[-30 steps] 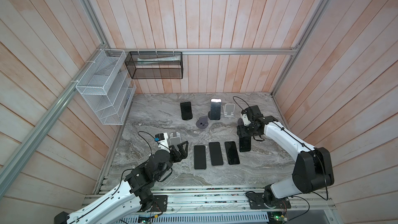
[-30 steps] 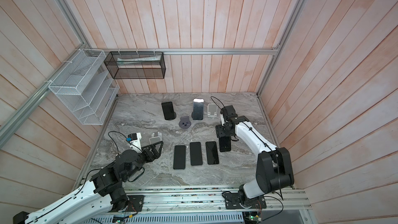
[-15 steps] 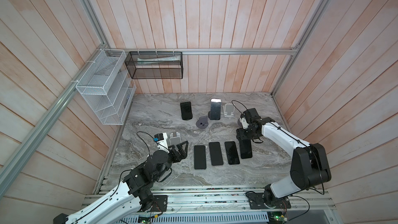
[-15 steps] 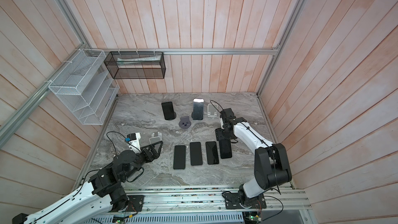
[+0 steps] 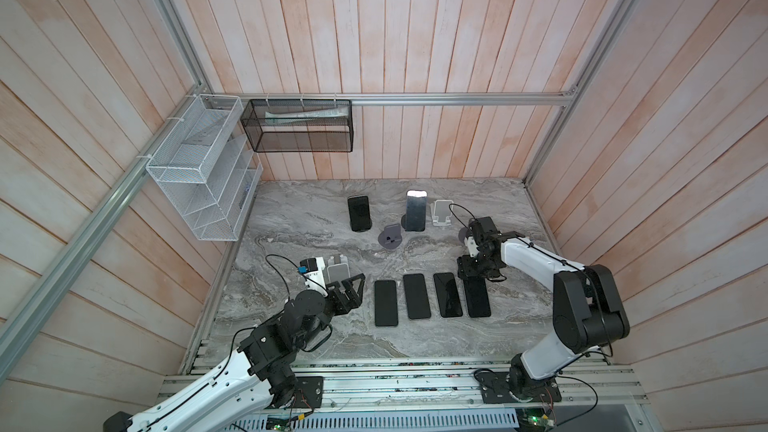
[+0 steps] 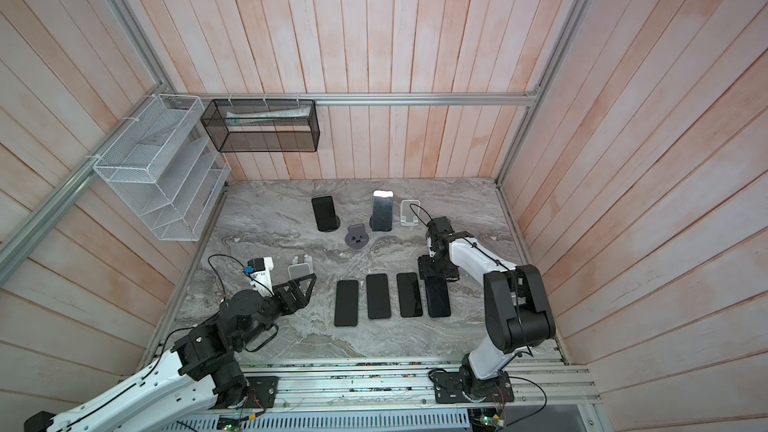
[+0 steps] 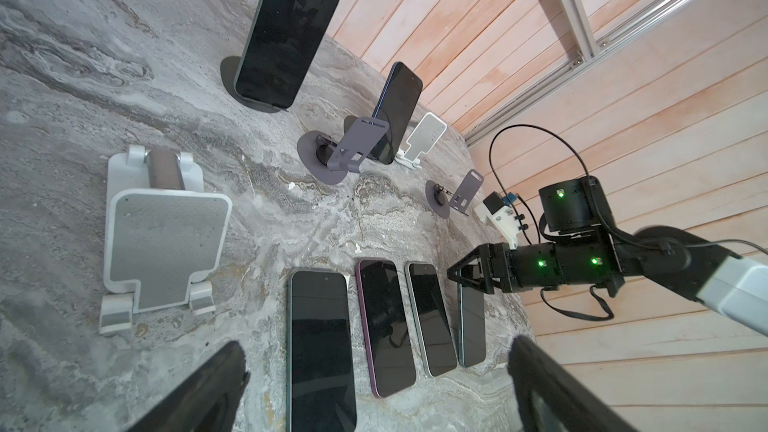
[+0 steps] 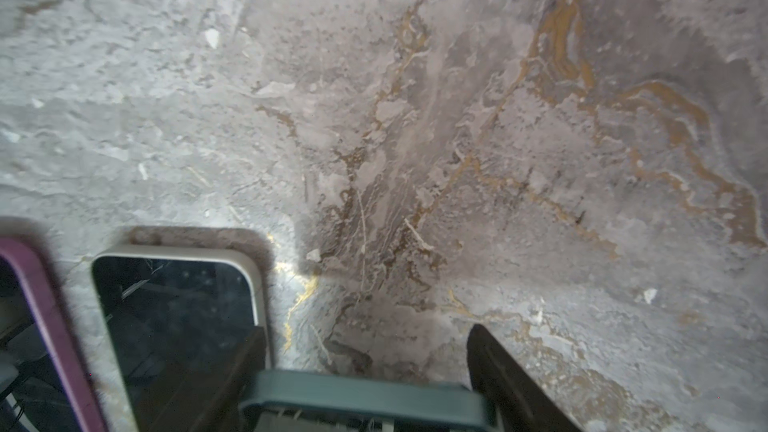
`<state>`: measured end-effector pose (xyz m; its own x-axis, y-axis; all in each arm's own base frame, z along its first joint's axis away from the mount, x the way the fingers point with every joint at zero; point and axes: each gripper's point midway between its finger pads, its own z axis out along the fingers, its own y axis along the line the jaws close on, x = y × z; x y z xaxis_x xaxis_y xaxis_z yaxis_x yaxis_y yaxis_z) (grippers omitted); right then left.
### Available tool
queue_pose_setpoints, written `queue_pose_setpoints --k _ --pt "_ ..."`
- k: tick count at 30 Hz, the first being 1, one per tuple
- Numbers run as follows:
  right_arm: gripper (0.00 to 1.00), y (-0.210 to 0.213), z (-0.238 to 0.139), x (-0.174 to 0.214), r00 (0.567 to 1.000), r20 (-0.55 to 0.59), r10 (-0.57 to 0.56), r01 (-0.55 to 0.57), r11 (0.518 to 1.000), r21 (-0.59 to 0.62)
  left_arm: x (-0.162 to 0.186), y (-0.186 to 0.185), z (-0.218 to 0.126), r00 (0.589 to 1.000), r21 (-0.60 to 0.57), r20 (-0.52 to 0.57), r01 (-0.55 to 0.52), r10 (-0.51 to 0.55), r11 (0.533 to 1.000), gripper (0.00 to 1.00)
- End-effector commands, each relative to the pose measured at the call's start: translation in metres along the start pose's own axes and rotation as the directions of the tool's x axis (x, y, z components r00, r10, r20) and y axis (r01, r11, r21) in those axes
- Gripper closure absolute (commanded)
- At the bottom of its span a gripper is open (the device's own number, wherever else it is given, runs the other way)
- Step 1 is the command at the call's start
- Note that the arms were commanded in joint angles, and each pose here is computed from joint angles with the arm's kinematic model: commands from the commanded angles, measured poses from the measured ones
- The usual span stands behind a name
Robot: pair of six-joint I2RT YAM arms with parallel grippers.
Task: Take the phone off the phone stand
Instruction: 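Lay the dark phone flat at the end of the row and open the right gripper, then raise the right gripper away from the row of flat phones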
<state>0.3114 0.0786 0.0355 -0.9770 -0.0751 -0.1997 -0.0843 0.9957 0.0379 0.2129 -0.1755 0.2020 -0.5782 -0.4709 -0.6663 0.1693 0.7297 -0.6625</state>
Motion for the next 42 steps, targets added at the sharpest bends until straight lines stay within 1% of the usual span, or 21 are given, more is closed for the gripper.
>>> queue_pose_setpoints --k 1,6,10,14,17,20,23,26,31,35,38,42 --pt "0.37 -0.010 0.010 -0.003 1.000 -0.009 0.017 -0.016 0.999 0.042 0.006 0.004 0.000 1.000 0.002 -0.020 0.022 -0.022 1.000 0.00" --pt "0.37 -0.006 0.017 -0.007 1.000 -0.003 0.023 -0.023 0.999 0.023 0.004 -0.016 -0.003 0.999 0.094 -0.032 0.032 -0.029 0.995 0.00" --pt "0.33 -0.009 0.020 -0.009 1.000 0.003 0.020 -0.020 0.999 0.039 0.004 -0.020 -0.003 0.999 0.104 -0.044 0.025 -0.021 0.994 0.00" --pt "0.28 -0.011 0.025 -0.005 1.000 -0.009 0.018 -0.017 0.999 0.049 0.007 -0.016 -0.002 0.999 0.094 -0.050 0.023 -0.018 0.995 0.00" --pt "0.28 -0.012 0.032 -0.001 1.000 -0.027 0.011 -0.010 0.999 0.049 0.009 -0.011 -0.002 0.998 0.080 -0.052 0.024 -0.020 0.997 0.00" --pt "0.28 -0.010 0.038 0.002 0.999 -0.040 0.008 -0.007 0.999 0.037 0.014 0.003 -0.001 0.999 0.040 -0.042 0.033 -0.031 0.999 0.00" --pt "0.25 -0.009 0.039 -0.002 1.000 -0.024 0.017 -0.016 0.999 0.032 0.022 0.014 0.001 0.998 0.024 -0.045 0.052 -0.051 0.998 0.00" --pt "0.24 -0.007 0.043 -0.001 0.999 -0.026 0.024 -0.023 1.000 0.021 0.023 0.015 -0.001 0.998 0.023 -0.047 0.050 -0.049 0.998 0.00" --pt "0.22 -0.007 0.051 0.010 0.998 -0.052 0.026 -0.025 1.000 0.017 0.025 0.024 -0.002 0.997 -0.020 -0.053 0.052 -0.053 0.998 0.00" --pt "0.21 -0.009 0.057 0.018 0.996 -0.077 0.034 -0.033 0.999 0.024 0.024 0.024 -0.002 0.997 -0.012 -0.043 0.068 -0.068 0.998 0.00" --pt "0.20 -0.011 0.056 0.016 0.997 -0.072 0.038 -0.036 0.999 0.030 0.019 0.022 -0.003 0.998 -0.022 -0.033 0.051 -0.052 0.998 0.00" --pt "0.20 -0.010 0.042 0.003 0.998 -0.025 0.049 -0.049 0.998 0.027 0.014 0.023 -0.004 0.999 -0.050 -0.022 0.037 -0.038 0.998 0.00"
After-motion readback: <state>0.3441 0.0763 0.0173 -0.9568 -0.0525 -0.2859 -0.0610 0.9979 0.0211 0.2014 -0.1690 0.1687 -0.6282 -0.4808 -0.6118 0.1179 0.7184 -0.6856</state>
